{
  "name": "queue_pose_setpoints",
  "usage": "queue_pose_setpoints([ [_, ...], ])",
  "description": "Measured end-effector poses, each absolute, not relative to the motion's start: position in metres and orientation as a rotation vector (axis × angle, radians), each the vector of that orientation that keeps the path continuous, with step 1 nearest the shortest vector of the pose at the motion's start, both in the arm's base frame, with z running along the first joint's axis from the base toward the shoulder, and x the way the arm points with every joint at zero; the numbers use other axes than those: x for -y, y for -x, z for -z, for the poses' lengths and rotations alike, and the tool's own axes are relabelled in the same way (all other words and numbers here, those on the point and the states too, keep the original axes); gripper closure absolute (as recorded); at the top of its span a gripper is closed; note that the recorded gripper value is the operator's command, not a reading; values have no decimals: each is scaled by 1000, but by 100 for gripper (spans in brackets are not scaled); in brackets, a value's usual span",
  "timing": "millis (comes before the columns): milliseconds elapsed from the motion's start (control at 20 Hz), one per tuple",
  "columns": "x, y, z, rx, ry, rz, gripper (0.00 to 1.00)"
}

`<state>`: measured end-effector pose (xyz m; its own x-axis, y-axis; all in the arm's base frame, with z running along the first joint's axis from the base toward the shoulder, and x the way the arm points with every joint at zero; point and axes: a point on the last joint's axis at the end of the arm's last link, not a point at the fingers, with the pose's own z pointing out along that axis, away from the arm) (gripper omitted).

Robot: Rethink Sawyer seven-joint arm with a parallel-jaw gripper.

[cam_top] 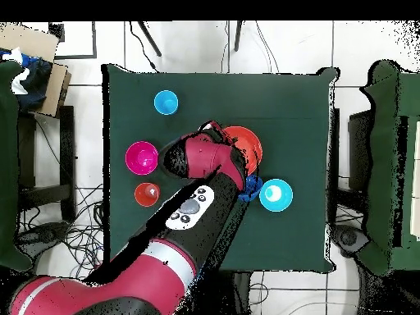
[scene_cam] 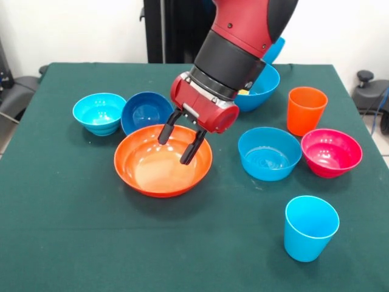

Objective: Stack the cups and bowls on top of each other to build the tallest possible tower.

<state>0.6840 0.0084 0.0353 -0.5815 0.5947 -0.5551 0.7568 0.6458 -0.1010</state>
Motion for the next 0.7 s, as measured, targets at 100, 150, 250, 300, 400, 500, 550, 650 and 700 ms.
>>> queue_pose_setpoints([
  [100, -9, -685, -37, -2384, -1057, 449, 0],
  [150, -9, -685, -38, -2383, -1057, 447, 0],
  [250, -11, -687, -41, -2380, -1057, 440, 0],
  [300, -11, -687, -42, -2379, -1057, 438, 0],
  [400, -12, -688, -46, -2379, -1062, 436, 0],
  [500, -15, -688, -51, -2385, -1070, 437, 0],
  [550, -17, -688, -53, -2389, -1074, 439, 0],
  [650, -21, -687, -58, -2401, -1086, 444, 0],
  [700, -23, -686, -61, -2408, -1092, 447, 0],
])
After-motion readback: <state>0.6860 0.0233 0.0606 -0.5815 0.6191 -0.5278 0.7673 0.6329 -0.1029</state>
